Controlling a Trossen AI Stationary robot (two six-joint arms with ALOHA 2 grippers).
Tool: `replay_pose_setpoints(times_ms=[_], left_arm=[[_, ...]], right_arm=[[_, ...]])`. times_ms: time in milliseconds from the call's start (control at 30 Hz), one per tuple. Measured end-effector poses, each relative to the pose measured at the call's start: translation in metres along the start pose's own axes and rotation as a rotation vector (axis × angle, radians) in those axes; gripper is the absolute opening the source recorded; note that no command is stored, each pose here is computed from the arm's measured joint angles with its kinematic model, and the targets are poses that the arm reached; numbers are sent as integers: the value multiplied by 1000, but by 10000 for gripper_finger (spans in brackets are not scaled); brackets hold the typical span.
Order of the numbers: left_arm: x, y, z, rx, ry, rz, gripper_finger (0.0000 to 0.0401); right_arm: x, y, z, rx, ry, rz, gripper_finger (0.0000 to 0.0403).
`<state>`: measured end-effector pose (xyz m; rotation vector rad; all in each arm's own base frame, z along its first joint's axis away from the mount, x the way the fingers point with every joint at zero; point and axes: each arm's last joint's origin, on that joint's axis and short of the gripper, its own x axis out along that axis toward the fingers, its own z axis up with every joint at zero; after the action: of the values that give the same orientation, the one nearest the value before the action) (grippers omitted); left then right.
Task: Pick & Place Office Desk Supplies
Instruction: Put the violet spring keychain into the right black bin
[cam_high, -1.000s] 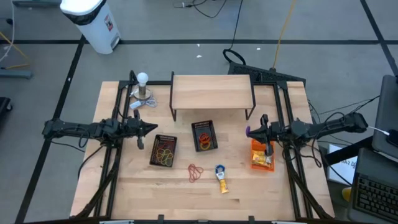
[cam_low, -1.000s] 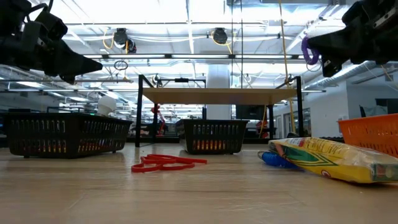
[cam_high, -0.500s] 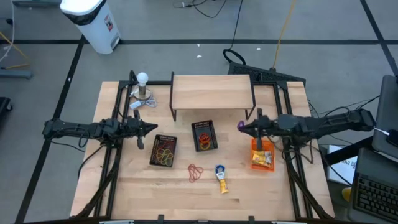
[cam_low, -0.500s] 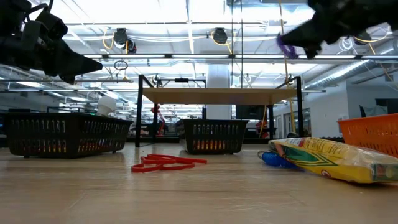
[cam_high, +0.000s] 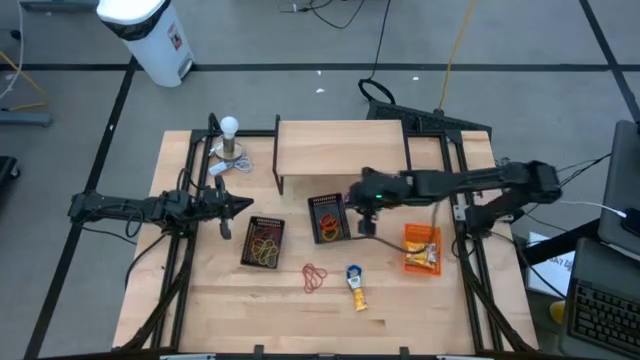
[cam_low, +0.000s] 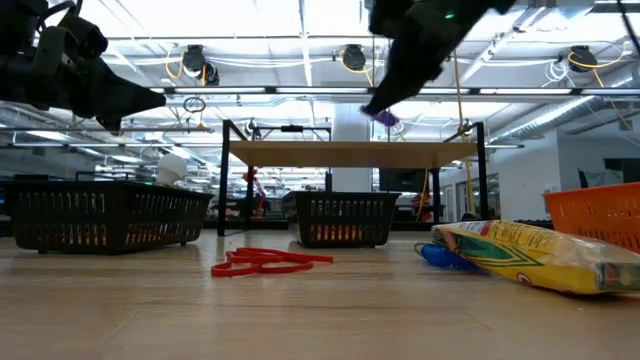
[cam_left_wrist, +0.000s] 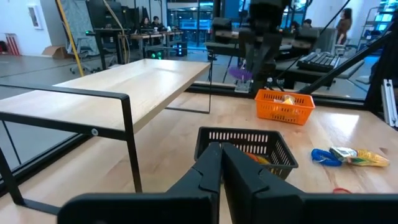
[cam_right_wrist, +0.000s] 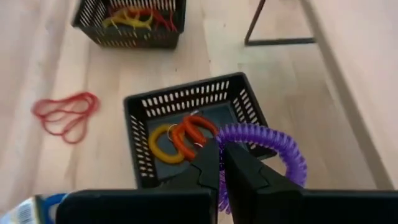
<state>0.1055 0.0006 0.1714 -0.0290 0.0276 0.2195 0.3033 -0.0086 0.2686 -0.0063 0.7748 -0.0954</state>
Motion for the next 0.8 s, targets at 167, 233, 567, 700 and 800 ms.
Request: replay_pose_setpoints(times_ms=[167, 233, 567, 700, 800], left_arm=[[0, 0, 0, 0, 0, 0, 4], [0, 0, 0, 0, 0, 0, 10], [0, 0, -1, -10, 7, 0, 10], [0, 0, -1, -17, 11, 0, 2], [0, 0, -1, -17, 10, 0, 10]], right_arm=[[36, 4, 15, -31, 74, 42, 0], [51, 6, 16, -32, 96, 53, 0], [111, 11, -4, -17, 214, 82, 0], [122, 13, -5, -27, 198, 130, 2], [123, 13, -6, -34, 202, 129, 26]])
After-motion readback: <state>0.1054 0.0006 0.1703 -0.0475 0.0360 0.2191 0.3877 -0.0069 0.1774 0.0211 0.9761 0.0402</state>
